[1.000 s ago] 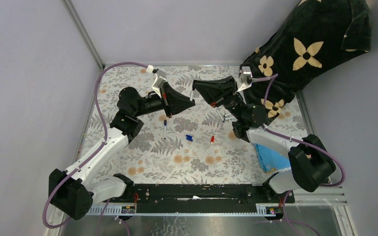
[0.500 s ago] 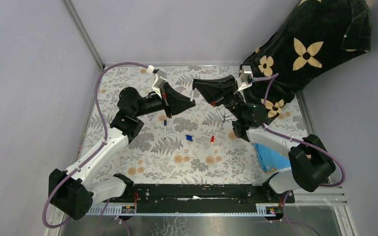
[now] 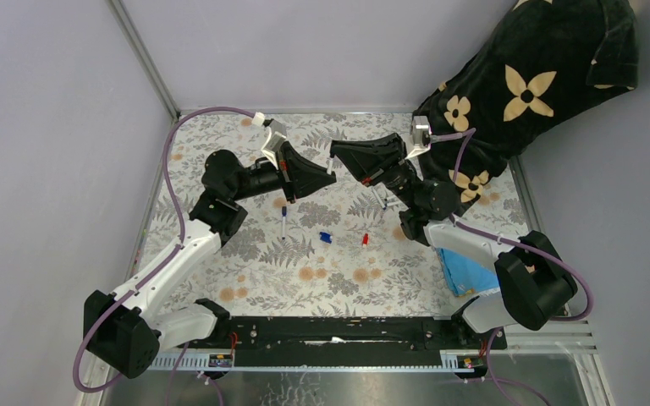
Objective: Insert the pens into the pen caps
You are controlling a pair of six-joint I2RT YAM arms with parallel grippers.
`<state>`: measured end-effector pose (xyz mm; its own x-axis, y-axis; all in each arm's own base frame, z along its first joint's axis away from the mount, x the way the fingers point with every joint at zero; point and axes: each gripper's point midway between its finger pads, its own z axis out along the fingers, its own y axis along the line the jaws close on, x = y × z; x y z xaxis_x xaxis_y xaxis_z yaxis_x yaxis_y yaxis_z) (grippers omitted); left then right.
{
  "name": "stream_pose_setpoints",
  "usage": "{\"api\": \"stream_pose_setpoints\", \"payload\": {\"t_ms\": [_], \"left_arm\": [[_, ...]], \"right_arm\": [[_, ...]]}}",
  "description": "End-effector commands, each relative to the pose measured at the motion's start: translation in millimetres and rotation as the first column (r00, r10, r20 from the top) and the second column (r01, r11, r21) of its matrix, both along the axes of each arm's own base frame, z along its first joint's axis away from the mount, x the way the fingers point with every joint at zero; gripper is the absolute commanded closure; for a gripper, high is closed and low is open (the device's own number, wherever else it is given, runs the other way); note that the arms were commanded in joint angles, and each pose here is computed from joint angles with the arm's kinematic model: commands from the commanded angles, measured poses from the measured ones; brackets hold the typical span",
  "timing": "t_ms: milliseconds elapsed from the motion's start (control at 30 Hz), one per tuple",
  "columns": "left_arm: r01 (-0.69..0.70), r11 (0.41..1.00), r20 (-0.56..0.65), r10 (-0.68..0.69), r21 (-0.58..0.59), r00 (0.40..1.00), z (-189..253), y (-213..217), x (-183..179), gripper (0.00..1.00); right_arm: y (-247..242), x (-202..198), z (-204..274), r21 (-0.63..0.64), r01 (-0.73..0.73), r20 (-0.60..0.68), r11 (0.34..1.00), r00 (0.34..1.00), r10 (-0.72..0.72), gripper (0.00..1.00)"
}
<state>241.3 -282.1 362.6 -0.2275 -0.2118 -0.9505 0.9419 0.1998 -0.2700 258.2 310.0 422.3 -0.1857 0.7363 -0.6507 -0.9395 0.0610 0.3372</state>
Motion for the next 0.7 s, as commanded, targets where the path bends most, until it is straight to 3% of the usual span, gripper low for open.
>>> {"api": "stream_pose_setpoints", "payload": {"t_ms": [0,467,667], "left_arm": [[-0.004,1.0,0.036,0.004,-0.007,0.999,4.3,2.8,-1.8,1.0],[-0.032,0.999,0.032,0.032,-0.019,0.999,6.7,6.3,2.2,1.0],[-0.037,0.996,0.026,0.039,-0.076,0.999,18.1,11.6,1.7,1.0]], "right_arm": [[-4.4,-7.8,9.0,0.027,0.001,0.036,1.0,0.999,-0.002,1.0],[3.2,-10.3,-30.9,-0.065,-0.04,-0.038,0.997,0.999,0.037,1.0],[8.9,-5.4,-64.7,-0.146,-0.041,-0.1,0.989,0.995,0.026,1.0]]}}
